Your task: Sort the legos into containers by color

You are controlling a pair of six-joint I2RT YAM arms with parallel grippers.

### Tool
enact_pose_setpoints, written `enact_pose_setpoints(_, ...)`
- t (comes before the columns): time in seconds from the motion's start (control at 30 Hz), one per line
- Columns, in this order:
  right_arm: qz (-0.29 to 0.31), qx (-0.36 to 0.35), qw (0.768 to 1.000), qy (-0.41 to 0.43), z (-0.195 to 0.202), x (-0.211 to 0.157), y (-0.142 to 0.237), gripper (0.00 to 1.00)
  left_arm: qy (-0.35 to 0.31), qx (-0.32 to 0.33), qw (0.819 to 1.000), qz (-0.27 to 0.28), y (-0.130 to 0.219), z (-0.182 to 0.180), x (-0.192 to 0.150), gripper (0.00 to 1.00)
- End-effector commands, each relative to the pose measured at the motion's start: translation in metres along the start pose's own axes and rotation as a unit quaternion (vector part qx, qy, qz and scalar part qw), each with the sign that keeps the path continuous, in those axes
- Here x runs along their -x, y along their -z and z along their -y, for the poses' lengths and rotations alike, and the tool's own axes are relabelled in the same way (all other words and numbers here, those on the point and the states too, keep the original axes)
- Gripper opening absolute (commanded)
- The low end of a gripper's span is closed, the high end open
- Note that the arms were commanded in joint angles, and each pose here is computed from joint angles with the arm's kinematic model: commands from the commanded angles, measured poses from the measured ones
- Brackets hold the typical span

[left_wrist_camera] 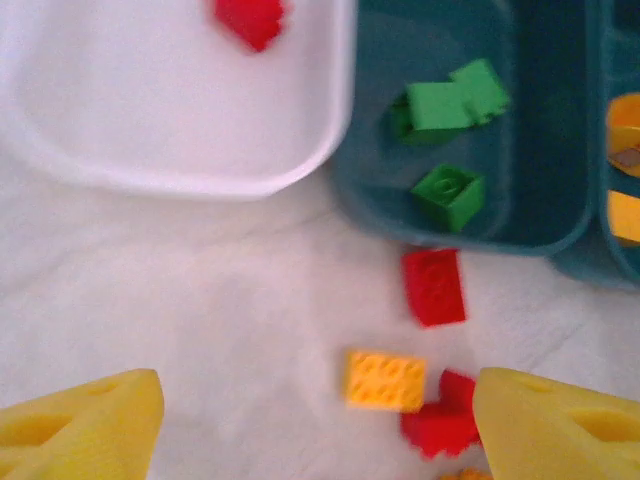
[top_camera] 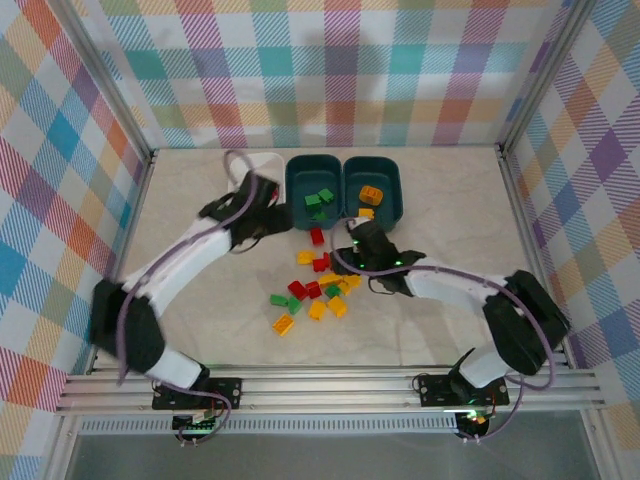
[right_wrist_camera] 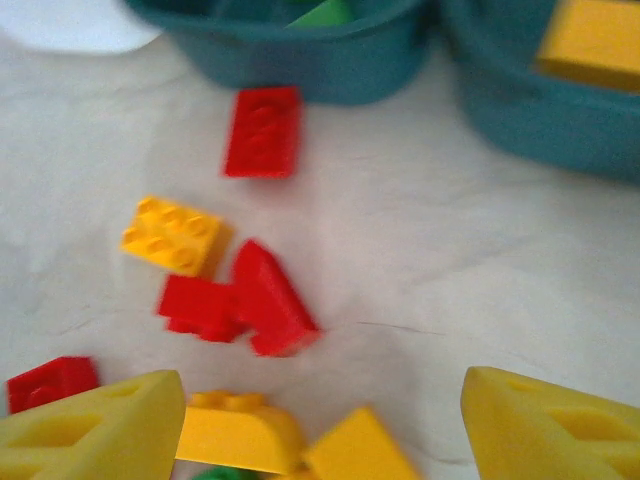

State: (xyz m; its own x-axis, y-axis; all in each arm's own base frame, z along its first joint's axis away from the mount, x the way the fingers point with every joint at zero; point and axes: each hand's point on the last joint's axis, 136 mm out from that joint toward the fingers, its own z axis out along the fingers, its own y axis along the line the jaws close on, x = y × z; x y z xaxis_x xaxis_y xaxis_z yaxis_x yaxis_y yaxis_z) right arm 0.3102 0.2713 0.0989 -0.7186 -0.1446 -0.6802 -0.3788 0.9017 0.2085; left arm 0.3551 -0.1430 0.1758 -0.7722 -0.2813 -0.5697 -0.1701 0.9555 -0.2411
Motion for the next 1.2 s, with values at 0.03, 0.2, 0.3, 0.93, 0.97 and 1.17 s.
enact_pose_setpoints(0.03,-0.036,0.018,0.999,0.010,-0.019,-0.007,-0.019,0.74,0.089,0.064,0.994,-0.013,-0.001,-0.077,-0.065,0.86)
enact_pose_setpoints(0.2,-0.063,0.006,0.998,-0.017,-0.020,-0.015,-0.044,0.75,0.118,0.058,0.991,-0.002,0.023,-0.116,-0.108,0.92)
enact_pose_setpoints(0.3,-0.064,-0.021,0.996,-0.057,-0.012,-0.017,-0.056,0.75,0.131,0.045,0.990,0.009,0.032,-0.126,-0.121,0.94)
enact_pose_setpoints(0.93,-0.062,-0.059,0.973,-0.213,-0.009,-0.017,-0.087,0.60,0.124,0.031,0.992,0.004,0.038,-0.132,-0.134,0.96)
enact_pose_setpoints(0.97,-0.063,-0.064,0.973,-0.211,-0.008,-0.018,-0.087,0.58,0.123,0.031,0.992,0.005,0.039,-0.132,-0.133,0.96)
enact_pose_setpoints(1.17,-0.072,-0.024,0.978,-0.194,-0.016,-0.027,-0.081,0.50,0.118,0.025,0.993,0.003,0.039,-0.128,-0.132,0.97)
